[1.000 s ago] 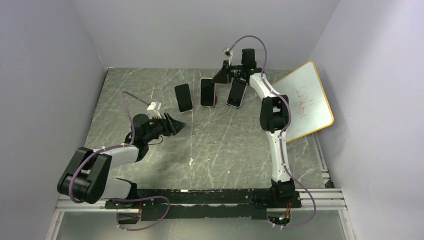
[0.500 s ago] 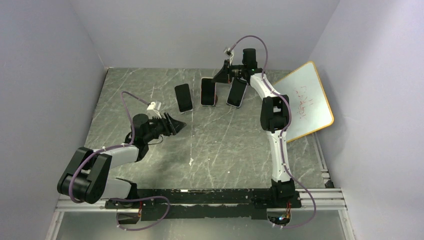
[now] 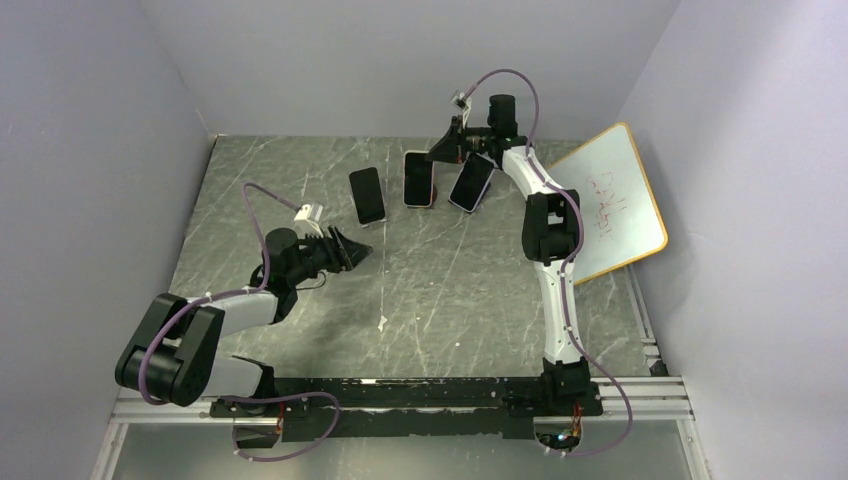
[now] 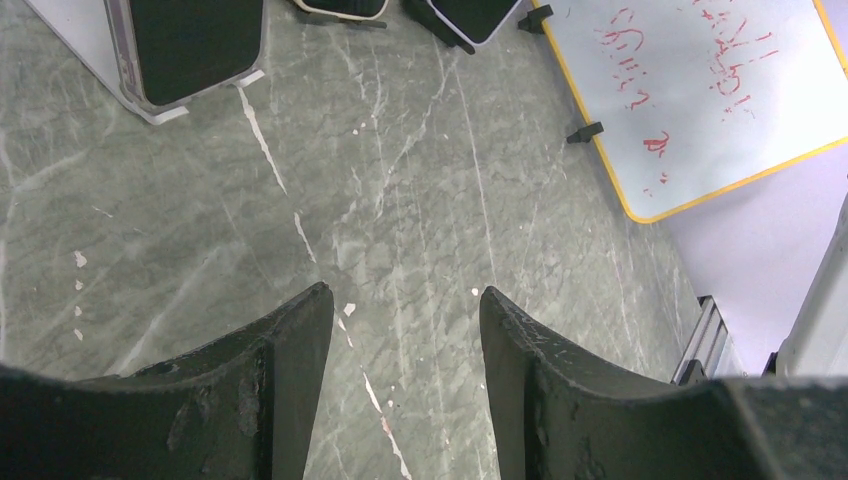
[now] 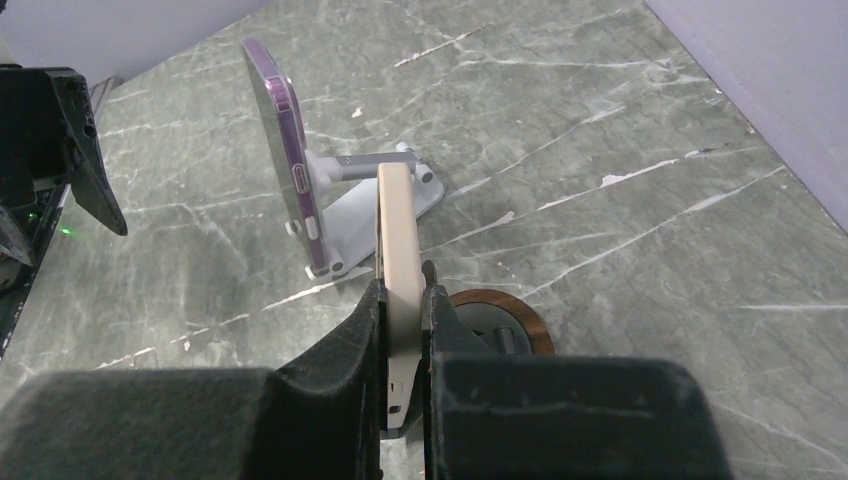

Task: Place the phone on the phone stand

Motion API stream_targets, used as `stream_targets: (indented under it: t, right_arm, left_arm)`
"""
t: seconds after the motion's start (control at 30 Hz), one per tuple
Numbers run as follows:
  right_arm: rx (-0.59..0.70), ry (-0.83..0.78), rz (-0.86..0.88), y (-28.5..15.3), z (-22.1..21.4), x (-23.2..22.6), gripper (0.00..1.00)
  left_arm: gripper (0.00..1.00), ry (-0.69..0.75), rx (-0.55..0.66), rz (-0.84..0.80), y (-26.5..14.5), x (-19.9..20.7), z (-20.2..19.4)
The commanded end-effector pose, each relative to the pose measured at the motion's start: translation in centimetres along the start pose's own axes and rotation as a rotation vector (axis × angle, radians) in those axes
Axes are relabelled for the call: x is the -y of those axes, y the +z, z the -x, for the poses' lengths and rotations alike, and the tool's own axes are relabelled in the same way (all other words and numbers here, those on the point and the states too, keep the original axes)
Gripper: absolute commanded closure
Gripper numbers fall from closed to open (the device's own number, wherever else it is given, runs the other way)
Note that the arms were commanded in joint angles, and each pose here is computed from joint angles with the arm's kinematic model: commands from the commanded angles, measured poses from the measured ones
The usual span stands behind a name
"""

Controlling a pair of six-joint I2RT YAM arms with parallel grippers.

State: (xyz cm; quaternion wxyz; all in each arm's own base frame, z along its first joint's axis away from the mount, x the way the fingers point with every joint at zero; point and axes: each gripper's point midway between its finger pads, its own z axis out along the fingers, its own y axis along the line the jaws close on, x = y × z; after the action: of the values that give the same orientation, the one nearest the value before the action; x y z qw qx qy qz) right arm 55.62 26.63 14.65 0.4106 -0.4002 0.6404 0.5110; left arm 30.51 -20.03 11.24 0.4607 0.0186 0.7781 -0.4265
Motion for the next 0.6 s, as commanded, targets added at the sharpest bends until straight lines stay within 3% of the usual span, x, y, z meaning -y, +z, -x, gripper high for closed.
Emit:
stream_targets:
  t: [0.0,0.57]
  right_arm:
    - [0.052,-0.106,-0.017,-1.8,4.1,-0.2,1.0]
    - [0.07,-0.12,-0.005,-1.9,5.2,-0.7,1.0]
  left_arm:
    - [0.4,0.013,0.018,-0.031,0.0,0.4,0.4]
    - [0.4,0.009,0.016,-0.037,0.0,0.4,0.3]
